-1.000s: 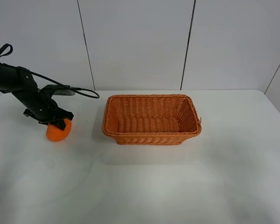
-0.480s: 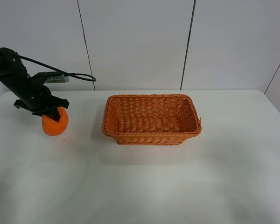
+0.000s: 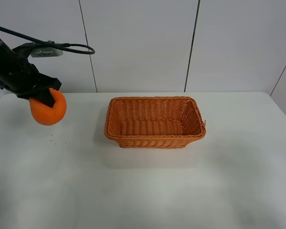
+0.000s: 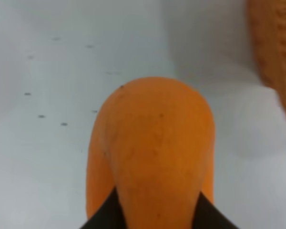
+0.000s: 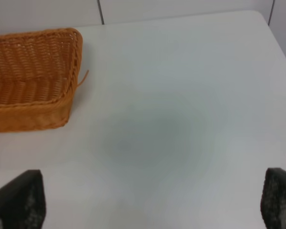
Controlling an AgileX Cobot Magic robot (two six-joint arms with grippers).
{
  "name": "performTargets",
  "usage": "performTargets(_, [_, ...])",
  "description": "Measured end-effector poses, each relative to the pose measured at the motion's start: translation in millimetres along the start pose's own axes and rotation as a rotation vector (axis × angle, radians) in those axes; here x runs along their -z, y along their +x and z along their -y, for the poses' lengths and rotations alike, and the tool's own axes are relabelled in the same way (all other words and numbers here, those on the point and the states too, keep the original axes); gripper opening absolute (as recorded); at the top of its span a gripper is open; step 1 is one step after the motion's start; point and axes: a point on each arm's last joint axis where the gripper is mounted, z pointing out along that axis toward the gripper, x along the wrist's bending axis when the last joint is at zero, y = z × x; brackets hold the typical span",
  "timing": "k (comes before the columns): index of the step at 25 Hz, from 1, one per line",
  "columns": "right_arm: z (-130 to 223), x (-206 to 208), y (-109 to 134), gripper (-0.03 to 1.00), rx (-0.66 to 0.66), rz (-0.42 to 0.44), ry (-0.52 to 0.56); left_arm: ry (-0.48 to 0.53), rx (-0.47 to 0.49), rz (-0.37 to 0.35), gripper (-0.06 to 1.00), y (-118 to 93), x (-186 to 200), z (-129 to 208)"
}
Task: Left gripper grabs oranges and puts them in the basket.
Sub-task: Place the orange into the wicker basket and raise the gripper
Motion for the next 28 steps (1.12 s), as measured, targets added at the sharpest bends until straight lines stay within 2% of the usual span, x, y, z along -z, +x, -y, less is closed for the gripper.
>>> performTargets(5, [0, 0, 0, 0.69, 0.000, 0.000, 0.000, -0.036, -0.110, 0.037, 0.24, -40, -7, -9])
performTargets(11, [0, 0, 0, 0.69, 0.000, 0.000, 0.000, -0.086, -0.192, 0.088, 0.24, -80, -20, -42])
performTargets(15, [0, 0, 0, 0.69, 0.000, 0.000, 0.000, -0.076, -0.241, 0.119, 0.24, -106, -39, -63])
performTargets(21, [0, 0, 0, 0.69, 0.000, 0.000, 0.000, -0.048, -0.314, 0.150, 0.24, -144, -74, -75])
performTargets(24, [0, 0, 0, 0.69, 0.000, 0.000, 0.000, -0.046, -0.336, 0.158, 0.24, -156, -91, -80])
performTargets(28, [0, 0, 0, 0.69, 0.000, 0.000, 0.000, -0.038, -0.339, 0.161, 0.24, -162, -113, -88])
